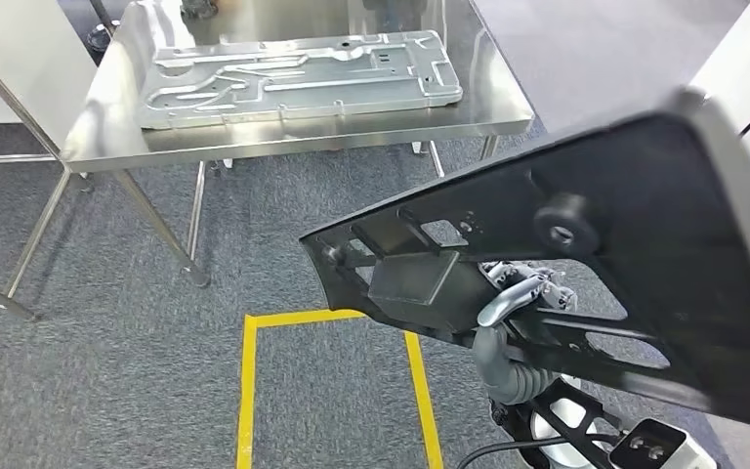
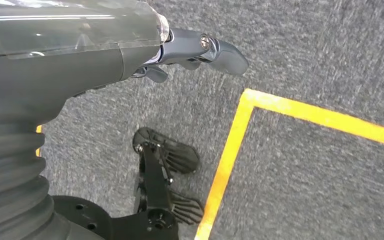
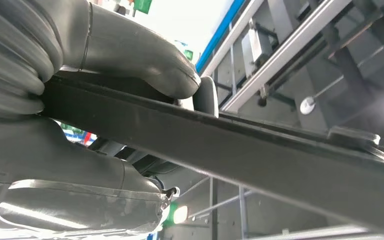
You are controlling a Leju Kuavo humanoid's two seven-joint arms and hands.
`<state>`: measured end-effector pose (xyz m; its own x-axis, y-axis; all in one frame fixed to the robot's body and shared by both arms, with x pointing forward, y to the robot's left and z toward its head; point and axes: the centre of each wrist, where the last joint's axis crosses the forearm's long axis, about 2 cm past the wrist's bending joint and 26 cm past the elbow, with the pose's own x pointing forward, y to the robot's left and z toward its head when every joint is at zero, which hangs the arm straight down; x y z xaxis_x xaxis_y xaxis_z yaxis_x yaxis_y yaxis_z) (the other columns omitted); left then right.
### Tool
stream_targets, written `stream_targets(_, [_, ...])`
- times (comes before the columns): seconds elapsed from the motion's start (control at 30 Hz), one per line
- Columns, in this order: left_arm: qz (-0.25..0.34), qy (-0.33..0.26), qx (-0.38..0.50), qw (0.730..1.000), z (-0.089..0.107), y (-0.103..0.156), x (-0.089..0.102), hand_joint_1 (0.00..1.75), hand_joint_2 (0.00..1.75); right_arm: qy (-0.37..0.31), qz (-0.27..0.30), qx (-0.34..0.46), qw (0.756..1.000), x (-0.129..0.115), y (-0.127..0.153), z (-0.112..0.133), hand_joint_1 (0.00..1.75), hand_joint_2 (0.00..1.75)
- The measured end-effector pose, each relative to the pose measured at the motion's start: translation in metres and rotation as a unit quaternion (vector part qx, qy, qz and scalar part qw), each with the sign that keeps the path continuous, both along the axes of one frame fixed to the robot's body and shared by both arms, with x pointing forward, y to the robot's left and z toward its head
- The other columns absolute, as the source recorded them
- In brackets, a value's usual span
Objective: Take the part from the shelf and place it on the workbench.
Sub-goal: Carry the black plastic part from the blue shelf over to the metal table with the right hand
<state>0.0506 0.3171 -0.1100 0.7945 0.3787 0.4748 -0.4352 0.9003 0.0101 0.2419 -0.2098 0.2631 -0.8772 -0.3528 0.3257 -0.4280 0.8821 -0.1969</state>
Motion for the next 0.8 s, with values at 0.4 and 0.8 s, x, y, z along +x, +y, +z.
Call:
stream_targets(0.4, [-0.001, 0.002, 0.000, 1.000, -0.0004, -0.0004, -0.0028, 0.00, 1.75, 0.000, 0.004, -0.003, 1.000, -0.0002, -0.0001, -0.0003, 1.75, 1.75])
stream_targets(0.8, [-0.002, 0.001, 0.001, 1.000, -0.0003, -0.0007, -0.0023, 0.00, 1.75, 0.002, -0.001, -0.001, 1.000, -0.0013, -0.0007, -0.0011, 1.75, 1.75])
